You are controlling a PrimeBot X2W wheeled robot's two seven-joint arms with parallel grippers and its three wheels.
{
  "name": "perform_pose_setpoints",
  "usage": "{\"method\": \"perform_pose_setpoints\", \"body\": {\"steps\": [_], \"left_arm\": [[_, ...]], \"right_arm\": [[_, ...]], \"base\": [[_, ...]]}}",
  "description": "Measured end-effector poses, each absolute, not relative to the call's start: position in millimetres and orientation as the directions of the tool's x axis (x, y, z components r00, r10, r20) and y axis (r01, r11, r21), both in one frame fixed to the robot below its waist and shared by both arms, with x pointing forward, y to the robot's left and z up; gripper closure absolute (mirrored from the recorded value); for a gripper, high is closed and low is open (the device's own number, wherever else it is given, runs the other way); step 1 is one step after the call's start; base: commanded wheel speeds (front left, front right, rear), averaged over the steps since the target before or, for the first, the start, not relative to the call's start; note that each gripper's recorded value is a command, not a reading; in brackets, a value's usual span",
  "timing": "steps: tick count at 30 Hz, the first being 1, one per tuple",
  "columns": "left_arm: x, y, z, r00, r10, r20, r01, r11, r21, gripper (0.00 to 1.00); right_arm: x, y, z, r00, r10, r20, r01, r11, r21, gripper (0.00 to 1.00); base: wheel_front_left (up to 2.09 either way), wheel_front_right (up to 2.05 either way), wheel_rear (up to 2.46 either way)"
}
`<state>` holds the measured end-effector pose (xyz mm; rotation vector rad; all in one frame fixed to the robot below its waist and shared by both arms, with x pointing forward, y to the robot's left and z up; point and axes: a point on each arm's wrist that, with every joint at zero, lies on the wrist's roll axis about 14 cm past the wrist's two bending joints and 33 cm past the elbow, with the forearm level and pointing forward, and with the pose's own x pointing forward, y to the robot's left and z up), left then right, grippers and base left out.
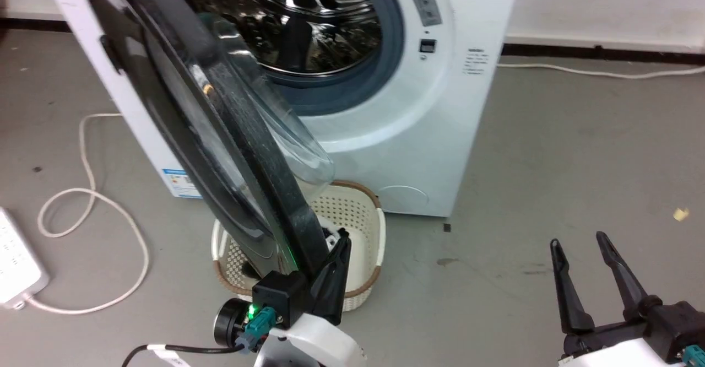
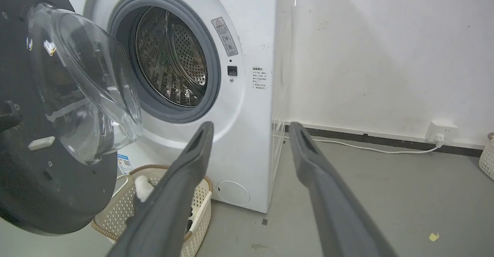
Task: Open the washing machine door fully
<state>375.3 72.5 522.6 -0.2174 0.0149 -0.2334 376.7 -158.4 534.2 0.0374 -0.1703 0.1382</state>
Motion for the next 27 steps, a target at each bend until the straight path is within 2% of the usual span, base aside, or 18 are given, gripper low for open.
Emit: {"method": "perform_pose_setpoints", "body": {"steps": [8, 16, 22, 27], "left_arm": [[356, 108, 515, 0.992, -0.125, -0.007, 0.12, 0.964, -0.236, 1.0], [322, 180, 506, 0.994, 0.093, -0.053, -0.104, 0.964, -0.246, 1.0], [292, 259, 507, 0.947, 0.313, -0.071, -0.321, 0.921, -0.221, 1.0], [278, 314, 506, 0.89, 0.448, -0.091, -0.457, 0.871, -0.181, 1.0]], "right_arm": [[384, -127, 536, 0.958, 0.223, 0.18, -0.232, 0.972, 0.026, 0.0], [390, -69, 535, 0.906, 0.386, 0.173, -0.394, 0.919, 0.015, 0.0], [392, -24, 529, 0.849, 0.505, 0.158, -0.51, 0.86, -0.008, 0.0], [399, -12, 513, 0.83, 0.545, 0.12, -0.549, 0.836, 0.001, 0.0]], "base": [[0.0, 0.0, 0.0], [0.0, 0.0, 0.0], [0.0, 0.0, 0.0], [0.0, 0.0, 0.0]]}}
